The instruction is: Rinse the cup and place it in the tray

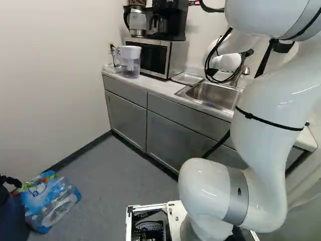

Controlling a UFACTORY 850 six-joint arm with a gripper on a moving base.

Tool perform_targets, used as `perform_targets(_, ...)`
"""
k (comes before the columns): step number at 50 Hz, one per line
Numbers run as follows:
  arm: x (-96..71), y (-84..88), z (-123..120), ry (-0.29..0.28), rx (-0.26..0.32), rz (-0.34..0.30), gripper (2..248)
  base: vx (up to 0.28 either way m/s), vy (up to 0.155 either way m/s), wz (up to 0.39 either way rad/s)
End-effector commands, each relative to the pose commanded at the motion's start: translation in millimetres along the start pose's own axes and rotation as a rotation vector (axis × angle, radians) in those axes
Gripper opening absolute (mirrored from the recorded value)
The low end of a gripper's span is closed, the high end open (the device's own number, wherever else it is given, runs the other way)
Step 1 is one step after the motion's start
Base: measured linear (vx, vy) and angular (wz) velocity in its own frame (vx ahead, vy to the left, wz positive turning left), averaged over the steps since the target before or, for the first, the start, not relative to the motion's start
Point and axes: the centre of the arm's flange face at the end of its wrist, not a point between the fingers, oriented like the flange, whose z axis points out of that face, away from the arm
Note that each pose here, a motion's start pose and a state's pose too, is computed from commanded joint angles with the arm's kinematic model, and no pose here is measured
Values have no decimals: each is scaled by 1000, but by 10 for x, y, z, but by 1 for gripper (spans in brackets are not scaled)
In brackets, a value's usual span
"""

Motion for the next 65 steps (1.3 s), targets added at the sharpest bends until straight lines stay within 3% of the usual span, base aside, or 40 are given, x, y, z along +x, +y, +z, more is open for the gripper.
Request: perform_targets(65, 0, 0, 0, 0, 0, 683, 125, 0, 0, 0)
